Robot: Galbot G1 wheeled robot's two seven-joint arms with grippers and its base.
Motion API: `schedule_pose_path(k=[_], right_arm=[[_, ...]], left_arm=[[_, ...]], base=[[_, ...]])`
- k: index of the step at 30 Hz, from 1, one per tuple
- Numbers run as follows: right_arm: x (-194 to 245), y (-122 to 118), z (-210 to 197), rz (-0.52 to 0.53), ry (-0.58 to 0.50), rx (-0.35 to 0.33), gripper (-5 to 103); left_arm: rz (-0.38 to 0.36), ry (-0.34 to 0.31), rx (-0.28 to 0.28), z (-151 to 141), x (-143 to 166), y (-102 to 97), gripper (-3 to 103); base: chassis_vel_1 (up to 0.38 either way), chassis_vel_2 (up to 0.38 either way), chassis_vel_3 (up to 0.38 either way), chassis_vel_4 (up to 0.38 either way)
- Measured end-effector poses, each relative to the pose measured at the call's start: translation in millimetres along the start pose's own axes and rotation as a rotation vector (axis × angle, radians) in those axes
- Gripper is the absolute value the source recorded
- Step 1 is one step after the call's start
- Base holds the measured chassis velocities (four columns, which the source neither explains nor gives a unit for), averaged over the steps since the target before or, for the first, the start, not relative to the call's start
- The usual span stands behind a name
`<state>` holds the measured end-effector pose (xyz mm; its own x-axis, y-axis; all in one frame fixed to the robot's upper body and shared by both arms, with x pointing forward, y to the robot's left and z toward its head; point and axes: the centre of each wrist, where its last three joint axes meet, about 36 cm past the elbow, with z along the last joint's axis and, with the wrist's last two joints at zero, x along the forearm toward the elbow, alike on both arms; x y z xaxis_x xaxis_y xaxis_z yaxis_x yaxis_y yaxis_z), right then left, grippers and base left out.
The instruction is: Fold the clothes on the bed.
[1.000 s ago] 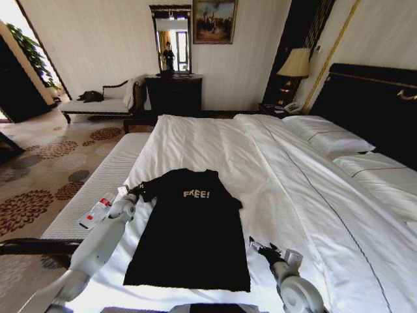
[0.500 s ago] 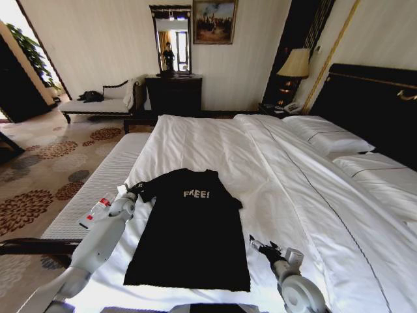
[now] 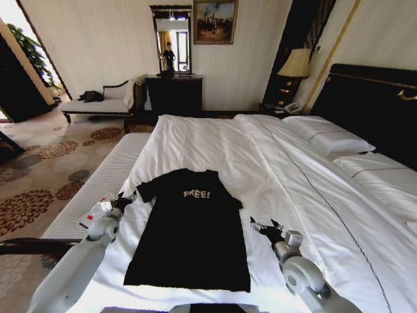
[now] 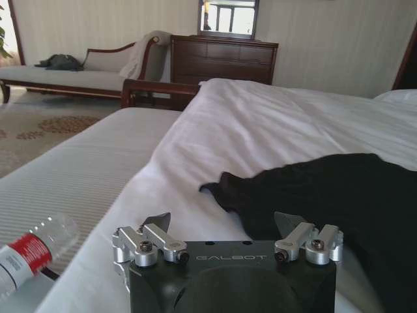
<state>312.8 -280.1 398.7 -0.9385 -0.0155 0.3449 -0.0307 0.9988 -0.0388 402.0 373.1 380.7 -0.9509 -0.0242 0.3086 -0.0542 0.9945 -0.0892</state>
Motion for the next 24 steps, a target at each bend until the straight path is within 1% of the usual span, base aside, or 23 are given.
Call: schedule_pose_path(k=[1, 2, 4, 5, 6, 9, 12, 16, 19, 22, 24], right_arm=[[-3.0, 0.5, 2.5, -0.01, -0.012, 0.025, 100], [-3.0, 0.5, 2.5, -0.01, -0.012, 0.025, 100], [-10.8, 2.0, 9.5, -0.047, -0.038, 0.083, 100], [-14.0, 2.2, 12.7, -0.065, -0.049, 0.11, 100], [-14.0, 2.2, 12.7, -0.065, -0.049, 0.11, 100], [-18.4, 1.6, 18.0, -0.104, -0.091, 0.168, 100], [-18.3, 2.6, 19.6, -0.116, -0.104, 0.179, 100], [-28.2, 13.9, 27.6, -0.169, -0.143, 0.222, 100], [-31.3, 19.8, 33.1, -0.191, -0.153, 0.238, 100], [-37.6, 27.0, 36.3, -0.214, -0.162, 0.243, 100], [-47.0, 36.0, 35.3, -0.238, -0.176, 0.241, 100]], left_arm=[[0.012, 0.003, 0.008, 3.1, 9.5, -5.0, 94], [0.012, 0.003, 0.008, 3.1, 9.5, -5.0, 94], [0.042, 0.008, 0.028, 10.7, 34.2, -19.2, 100], [0.05, 0.011, 0.033, 13.5, 42.2, -23.5, 100], [0.05, 0.011, 0.033, 13.5, 42.2, -23.5, 100], [0.07, 0.015, 0.036, 19.6, 55.6, -35.0, 100], [0.082, 0.021, 0.038, 22.2, 59.3, -40.2, 100], [0.088, 0.031, 0.048, 27.6, 76.4, -47.4, 100], [0.096, 0.032, 0.052, 27.3, 82.3, -52.0, 100], [0.107, 0.033, 0.052, 26.4, 87.6, -56.0, 100], [0.116, 0.031, 0.055, 24.0, 93.7, -60.3, 100]], base=[[0.0, 0.0, 0.0, 0.0], [0.0, 0.0, 0.0, 0.0], [0.0, 0.0, 0.0, 0.0], [0.0, 0.0, 0.0, 0.0], [0.0, 0.0, 0.0, 0.0], [0.0, 0.0, 0.0, 0.0], [0.0, 0.0, 0.0, 0.0], [0.0, 0.0, 0.0, 0.0], [0.0, 0.0, 0.0, 0.0], [0.0, 0.0, 0.0, 0.0], [0.0, 0.0, 0.0, 0.0]])
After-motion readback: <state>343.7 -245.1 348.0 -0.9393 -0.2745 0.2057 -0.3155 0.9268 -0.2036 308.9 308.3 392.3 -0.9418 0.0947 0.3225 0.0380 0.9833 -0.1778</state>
